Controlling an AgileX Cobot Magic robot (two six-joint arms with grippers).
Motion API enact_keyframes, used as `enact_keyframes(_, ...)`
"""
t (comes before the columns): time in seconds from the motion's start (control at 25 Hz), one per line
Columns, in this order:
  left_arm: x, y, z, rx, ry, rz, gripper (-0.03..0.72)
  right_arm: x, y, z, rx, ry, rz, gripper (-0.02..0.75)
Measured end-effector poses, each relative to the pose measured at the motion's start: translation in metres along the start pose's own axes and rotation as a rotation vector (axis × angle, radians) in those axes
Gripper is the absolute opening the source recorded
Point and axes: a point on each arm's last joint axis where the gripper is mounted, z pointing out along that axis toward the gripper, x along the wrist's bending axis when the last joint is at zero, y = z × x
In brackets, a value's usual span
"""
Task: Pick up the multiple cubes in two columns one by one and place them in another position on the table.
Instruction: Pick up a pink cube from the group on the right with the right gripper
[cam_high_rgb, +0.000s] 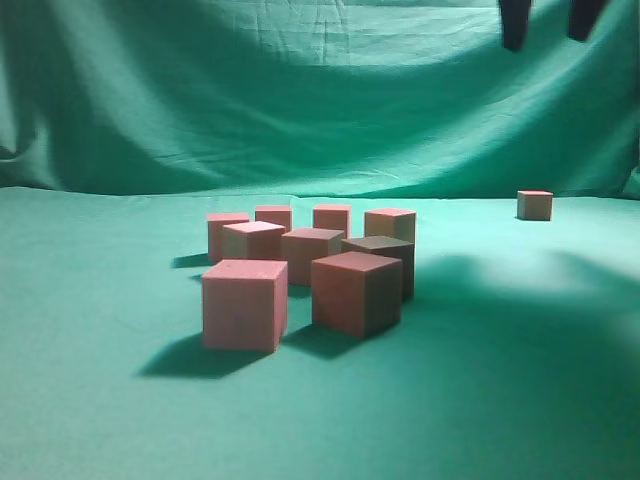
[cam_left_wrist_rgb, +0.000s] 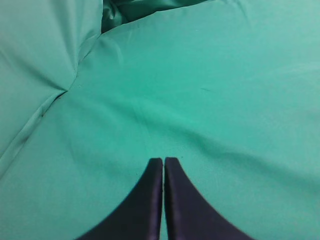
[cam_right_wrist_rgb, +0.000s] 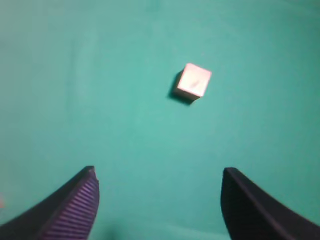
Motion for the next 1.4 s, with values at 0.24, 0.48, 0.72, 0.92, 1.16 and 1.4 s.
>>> enact_keyframes(0.24,0.0,0.0,0.0,0.0,0.0,0.0,0.0,-0.054,0.004,0.063,-0.063,0.054,0.262,0.506)
enact_keyframes(0.48,0.0,0.0,0.0,0.0,0.0,0.0,0.0,-0.065,0.007,0.112,-0.139,0.098,0.363,0.506)
enact_keyframes(0.72,0.0,0.0,0.0,0.0,0.0,0.0,0.0,-0.056,0.01,0.137,-0.202,0.123,0.282,0.506)
enact_keyframes(0.92,0.0,0.0,0.0,0.0,0.0,0.0,0.0,-0.055,0.006,0.157,-0.195,0.119,0.28,0.506)
enact_keyframes(1.16,0.0,0.0,0.0,0.0,0.0,0.0,0.0,-0.052,0.002,0.174,-0.181,0.135,0.311,0.506)
enact_keyframes(1.4,0.0,0.0,0.0,0.0,0.0,0.0,0.0,-0.051,-0.004,0.191,-0.165,0.135,0.317,0.405)
